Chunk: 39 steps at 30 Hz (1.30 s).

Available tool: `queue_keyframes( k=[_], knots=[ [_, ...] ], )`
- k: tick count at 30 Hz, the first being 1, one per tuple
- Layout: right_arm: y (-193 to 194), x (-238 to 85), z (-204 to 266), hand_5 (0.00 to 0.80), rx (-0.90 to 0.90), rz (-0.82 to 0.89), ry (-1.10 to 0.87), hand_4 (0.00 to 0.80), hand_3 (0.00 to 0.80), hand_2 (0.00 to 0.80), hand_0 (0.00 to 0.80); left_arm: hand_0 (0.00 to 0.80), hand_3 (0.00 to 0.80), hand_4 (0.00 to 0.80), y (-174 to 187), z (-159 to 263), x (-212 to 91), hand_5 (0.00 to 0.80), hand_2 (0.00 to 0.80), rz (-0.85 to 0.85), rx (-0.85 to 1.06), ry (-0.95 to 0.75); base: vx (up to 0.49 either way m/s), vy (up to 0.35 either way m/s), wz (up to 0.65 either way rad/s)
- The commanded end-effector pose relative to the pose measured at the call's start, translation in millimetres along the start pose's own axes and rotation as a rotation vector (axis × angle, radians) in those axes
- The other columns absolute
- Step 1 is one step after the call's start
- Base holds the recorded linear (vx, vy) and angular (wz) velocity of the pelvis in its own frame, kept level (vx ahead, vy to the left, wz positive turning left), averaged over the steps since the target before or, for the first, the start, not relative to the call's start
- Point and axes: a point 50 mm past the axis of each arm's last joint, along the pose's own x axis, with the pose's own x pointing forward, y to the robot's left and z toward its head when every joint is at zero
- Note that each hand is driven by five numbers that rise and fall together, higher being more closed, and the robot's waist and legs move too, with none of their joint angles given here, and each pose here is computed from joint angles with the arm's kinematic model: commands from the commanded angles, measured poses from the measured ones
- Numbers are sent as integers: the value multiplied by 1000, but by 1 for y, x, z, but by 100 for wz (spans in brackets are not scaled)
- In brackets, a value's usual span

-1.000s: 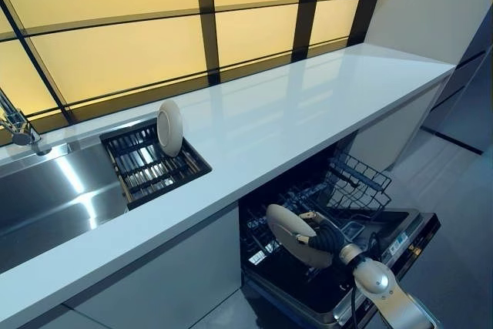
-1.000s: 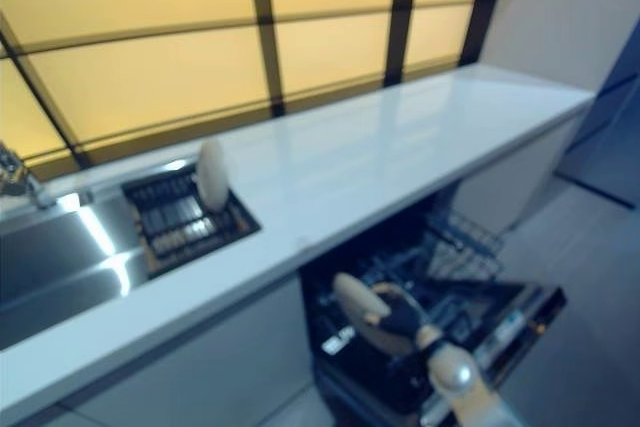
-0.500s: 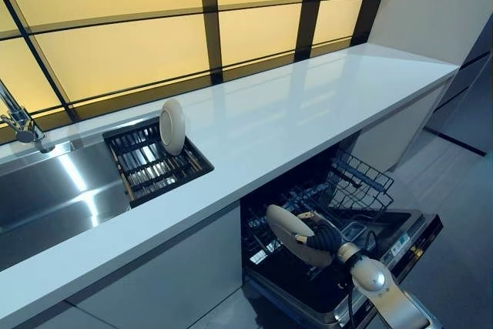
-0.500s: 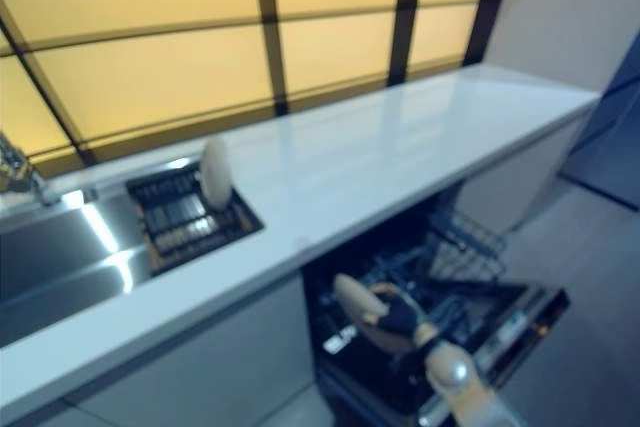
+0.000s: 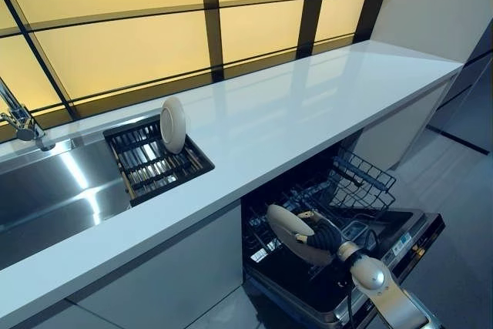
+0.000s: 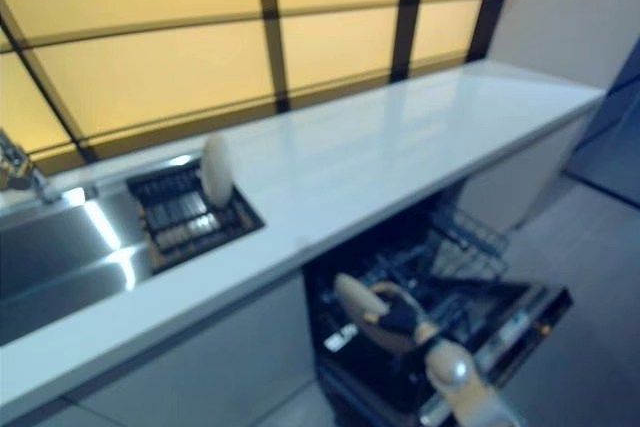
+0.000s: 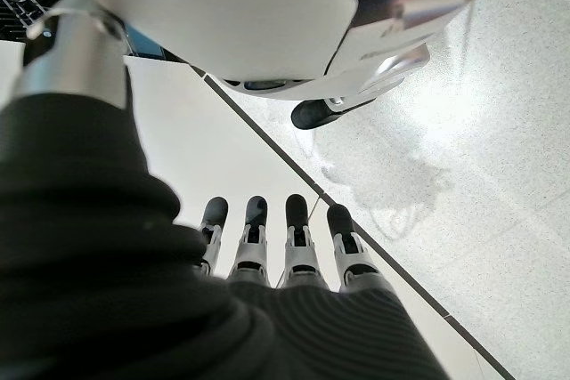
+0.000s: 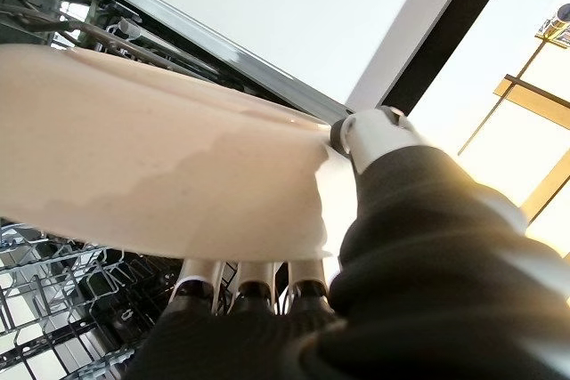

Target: Take plates into dishwasher

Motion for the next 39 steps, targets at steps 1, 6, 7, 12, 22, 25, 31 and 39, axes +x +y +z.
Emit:
queue_keyframes(
  k=[1, 6, 7, 12, 22, 25, 31, 39],
  knots=[
    [0, 7, 32, 800, -15, 24, -170, 800, 800, 800, 800, 0, 0, 0, -1, 14, 4, 0, 0, -15, 108, -43, 0, 0, 0],
    [3, 10, 24, 800, -12, 42, -110, 800, 800, 800, 800, 0, 0, 0, -1, 14, 4, 0, 0, -19, 123, -42, 0, 0, 0],
    [2, 11, 22, 800, -18, 41, -97, 800, 800, 800, 800, 0, 0, 0, -1, 14, 5, 0, 0, -20, 125, -40, 0, 0, 0],
    [1, 14, 17, 800, -20, 37, -69, 800, 800, 800, 800, 0, 0, 0, 0, 16, 5, 0, 0, -23, 131, -40, 0, 0, 0],
    [1, 15, 15, 800, -15, 31, -63, 800, 800, 800, 800, 0, 0, 0, -1, 15, 5, 0, 0, -27, 141, -41, 0, 0, 0],
    [0, 14, 15, 800, -20, 25, -65, 800, 800, 800, 800, 0, 0, 0, 0, 15, 5, 0, 0, -27, 141, -42, 0, 0, 0],
    [-1, 14, 15, 800, -24, 19, -63, 800, 800, 800, 800, 0, 0, 0, -2, 15, 4, 0, 0, -29, 142, -42, 0, 0, 0],
    [1, 16, 12, 800, -46, 42, -42, 800, 800, 800, 800, 0, 0, 0, -1, 15, 5, 0, 0, -32, 149, -41, 0, 0, 0]
  ],
)
